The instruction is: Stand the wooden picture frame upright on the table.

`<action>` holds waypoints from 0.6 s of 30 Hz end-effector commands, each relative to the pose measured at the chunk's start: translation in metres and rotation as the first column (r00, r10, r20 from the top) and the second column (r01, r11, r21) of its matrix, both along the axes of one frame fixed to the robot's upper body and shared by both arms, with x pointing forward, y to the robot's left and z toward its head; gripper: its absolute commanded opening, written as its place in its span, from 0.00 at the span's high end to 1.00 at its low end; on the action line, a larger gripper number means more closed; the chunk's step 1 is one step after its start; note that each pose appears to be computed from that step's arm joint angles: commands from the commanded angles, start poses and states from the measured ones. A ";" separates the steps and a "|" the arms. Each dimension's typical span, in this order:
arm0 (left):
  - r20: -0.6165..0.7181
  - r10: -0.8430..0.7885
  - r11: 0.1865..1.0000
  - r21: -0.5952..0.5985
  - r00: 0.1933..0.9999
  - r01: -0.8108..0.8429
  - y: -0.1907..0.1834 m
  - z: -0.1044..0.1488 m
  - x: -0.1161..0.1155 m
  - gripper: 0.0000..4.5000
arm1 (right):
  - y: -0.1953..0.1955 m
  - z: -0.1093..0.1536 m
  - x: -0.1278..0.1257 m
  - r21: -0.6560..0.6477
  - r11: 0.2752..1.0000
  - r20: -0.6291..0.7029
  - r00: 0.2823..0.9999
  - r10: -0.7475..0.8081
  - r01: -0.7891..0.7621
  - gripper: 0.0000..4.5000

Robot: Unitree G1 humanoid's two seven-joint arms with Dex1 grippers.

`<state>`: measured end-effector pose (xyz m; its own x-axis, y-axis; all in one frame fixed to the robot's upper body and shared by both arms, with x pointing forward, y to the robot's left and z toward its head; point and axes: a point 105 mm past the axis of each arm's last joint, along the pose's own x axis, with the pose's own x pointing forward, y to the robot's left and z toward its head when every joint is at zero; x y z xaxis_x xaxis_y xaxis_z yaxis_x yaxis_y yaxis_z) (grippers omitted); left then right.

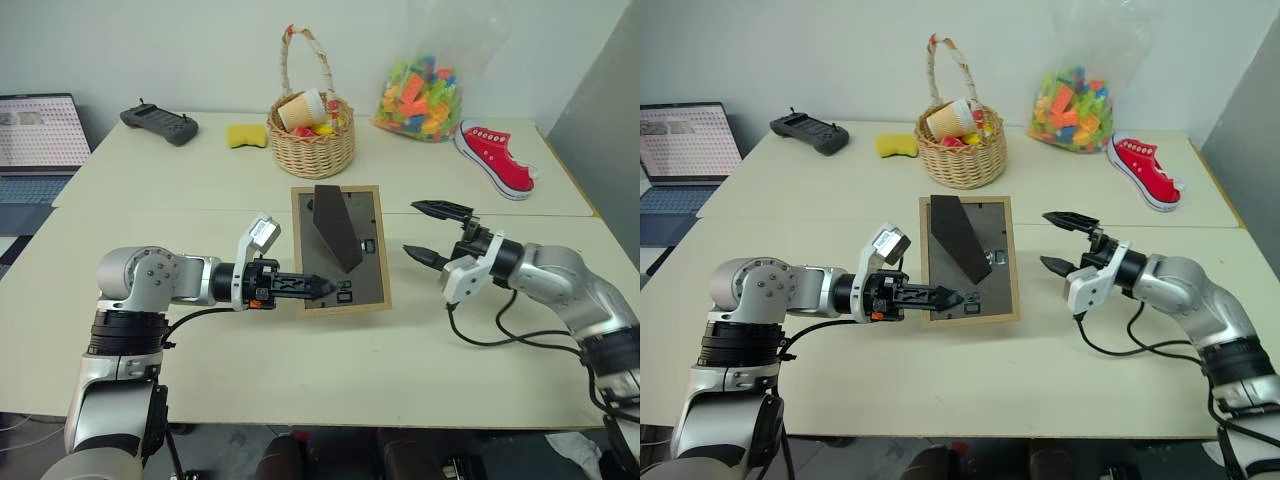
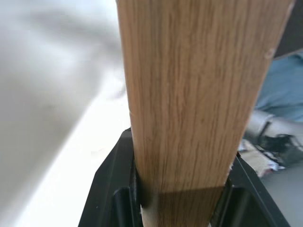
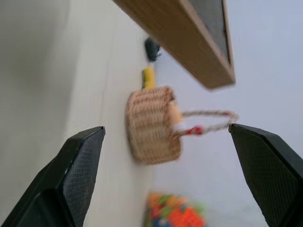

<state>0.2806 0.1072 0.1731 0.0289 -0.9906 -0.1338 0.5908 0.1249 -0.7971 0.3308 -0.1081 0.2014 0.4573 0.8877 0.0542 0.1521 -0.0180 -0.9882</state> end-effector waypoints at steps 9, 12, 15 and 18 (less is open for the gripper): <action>-0.001 -0.043 0.998 -0.051 0.999 0.042 -0.007 0.005 -0.014 0.71 | 0.043 0.017 -0.022 0.010 0.952 0.178 0.937 0.300 -0.306 0.07; -0.008 -0.043 0.998 -0.052 0.999 0.043 -0.007 0.003 -0.016 0.71 | 0.044 0.017 -0.023 0.001 0.947 0.170 0.933 0.316 -0.321 0.16; -0.018 -0.050 0.998 -0.051 0.999 0.049 -0.007 -0.001 -0.021 0.71 | 0.044 0.018 -0.024 -0.018 0.943 0.179 0.927 0.330 -0.332 0.32; -0.019 -0.058 0.997 -0.051 0.998 0.057 -0.008 -0.003 -0.026 0.71 | 0.042 0.018 -0.023 -0.030 0.943 0.175 0.927 0.332 -0.332 0.50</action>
